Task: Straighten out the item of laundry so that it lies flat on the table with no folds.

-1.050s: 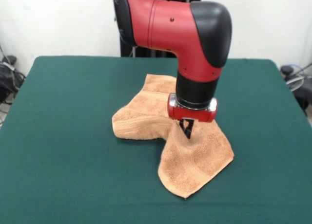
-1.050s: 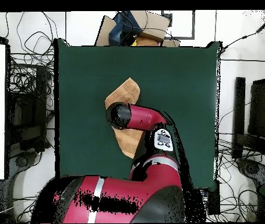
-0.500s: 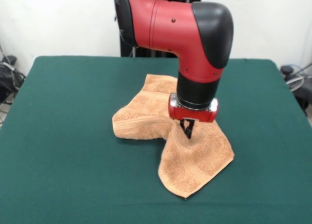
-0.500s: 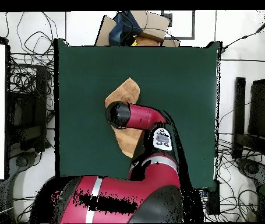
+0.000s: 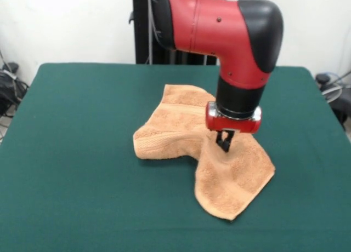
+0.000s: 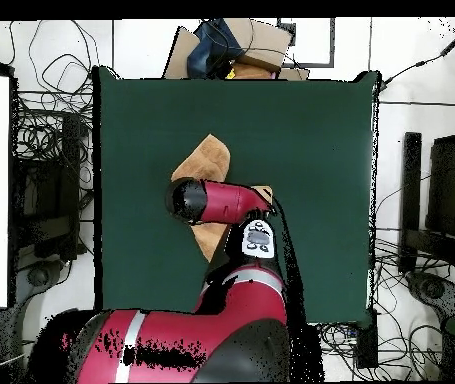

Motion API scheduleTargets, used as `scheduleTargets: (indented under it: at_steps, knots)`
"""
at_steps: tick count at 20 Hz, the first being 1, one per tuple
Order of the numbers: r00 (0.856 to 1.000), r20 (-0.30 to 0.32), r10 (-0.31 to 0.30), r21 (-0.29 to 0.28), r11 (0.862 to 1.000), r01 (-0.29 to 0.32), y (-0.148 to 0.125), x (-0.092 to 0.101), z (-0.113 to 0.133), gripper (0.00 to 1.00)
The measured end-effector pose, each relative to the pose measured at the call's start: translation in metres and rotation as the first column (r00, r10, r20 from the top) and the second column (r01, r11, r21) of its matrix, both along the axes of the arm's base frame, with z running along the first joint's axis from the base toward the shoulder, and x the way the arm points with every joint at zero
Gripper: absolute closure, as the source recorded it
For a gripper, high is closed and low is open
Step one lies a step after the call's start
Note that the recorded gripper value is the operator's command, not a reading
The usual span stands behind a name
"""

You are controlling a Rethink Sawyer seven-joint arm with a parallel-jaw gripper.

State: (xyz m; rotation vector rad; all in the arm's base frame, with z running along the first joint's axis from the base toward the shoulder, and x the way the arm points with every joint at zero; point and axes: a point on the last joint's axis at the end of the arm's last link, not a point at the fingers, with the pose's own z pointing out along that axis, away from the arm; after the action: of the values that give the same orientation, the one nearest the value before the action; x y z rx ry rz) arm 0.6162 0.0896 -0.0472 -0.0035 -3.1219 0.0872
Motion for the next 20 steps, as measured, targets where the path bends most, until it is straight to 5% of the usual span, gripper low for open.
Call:
scheduleTargets:
  at_steps: [20]
  knots:
    - [1.000,-0.016,0.019,0.010,1.000,-0.019,0.018,-0.027,0.005,1.00]
